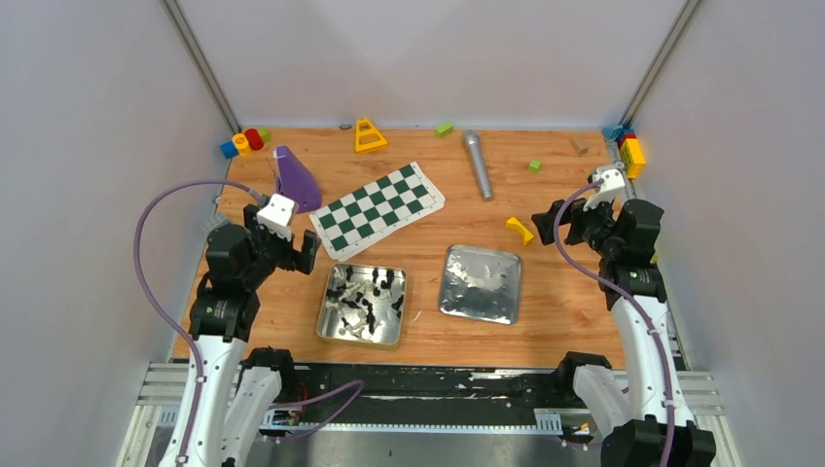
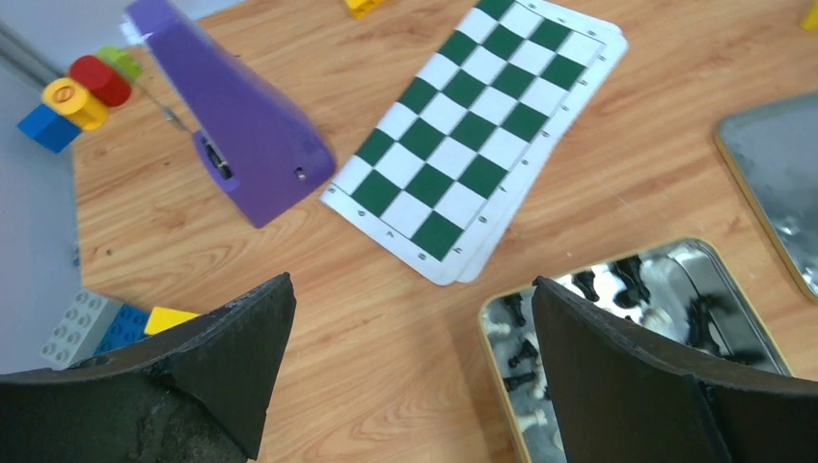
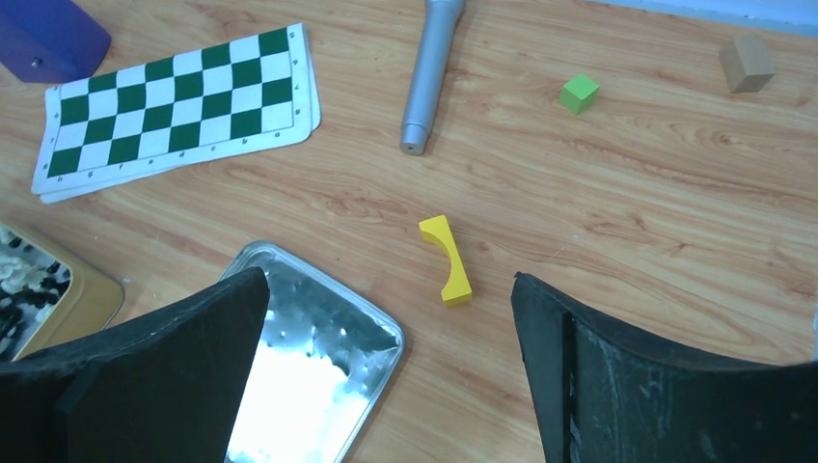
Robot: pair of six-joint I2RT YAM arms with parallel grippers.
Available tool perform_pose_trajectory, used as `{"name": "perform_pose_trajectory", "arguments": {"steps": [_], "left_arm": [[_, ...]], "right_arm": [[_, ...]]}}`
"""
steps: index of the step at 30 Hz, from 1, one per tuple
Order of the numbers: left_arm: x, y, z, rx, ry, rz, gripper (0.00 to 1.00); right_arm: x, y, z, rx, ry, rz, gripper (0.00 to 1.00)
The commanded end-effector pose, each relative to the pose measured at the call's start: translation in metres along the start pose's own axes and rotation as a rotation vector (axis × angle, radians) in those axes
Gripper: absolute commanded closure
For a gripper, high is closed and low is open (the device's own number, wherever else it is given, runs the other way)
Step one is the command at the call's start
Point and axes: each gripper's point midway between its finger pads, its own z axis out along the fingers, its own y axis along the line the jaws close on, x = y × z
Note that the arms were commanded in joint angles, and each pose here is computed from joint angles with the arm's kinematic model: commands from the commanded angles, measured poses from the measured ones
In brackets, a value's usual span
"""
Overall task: Set up the chess pieces on the board
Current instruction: Move the storage box to the center of the board.
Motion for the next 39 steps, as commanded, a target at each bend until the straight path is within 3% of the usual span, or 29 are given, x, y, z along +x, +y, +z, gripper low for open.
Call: {"name": "perform_pose_trajectory", "arguments": {"steps": [1, 5, 12, 19, 26, 29, 32, 39], "left_arm": [[-0.014, -0.033, -0.013, 0.198, -0.053, 0.093, 0.0], [0.0, -0.04, -0.002, 0.271, 0.03, 0.079, 0.0], [0.054, -0.046, 0.034, 0.334, 0.288, 0.118, 0.03], [0.11, -0.053, 0.061, 0.352, 0.528, 0.108, 0.26], [0.148, -0.054, 0.083, 0.343, 0.679, 0.078, 0.42], [0.158, -0.055, 0.089, 0.35, 0.745, 0.056, 0.59], [0.161, -0.051, 0.091, 0.329, 0.766, 0.059, 0.71], [0.159, -0.024, 0.09, 0.187, 0.784, 0.094, 0.85]], "right_arm": [[0.007, 0.02, 0.0, -0.123, 0.006, -0.038, 0.0], [0.014, 0.027, 0.001, -0.178, 0.025, -0.05, 0.0], [0.023, 0.026, 0.004, -0.195, 0.052, -0.07, 0.0], [0.035, 0.027, 0.011, -0.214, 0.099, -0.059, 0.0], [0.045, 0.029, 0.02, -0.229, 0.138, -0.056, 0.0], [0.047, 0.034, 0.027, -0.242, 0.157, -0.06, 0.0], [0.046, 0.047, 0.041, -0.249, 0.181, -0.105, 0.0], [0.045, 0.097, 0.099, -0.349, 0.229, -0.224, 0.0]]}}
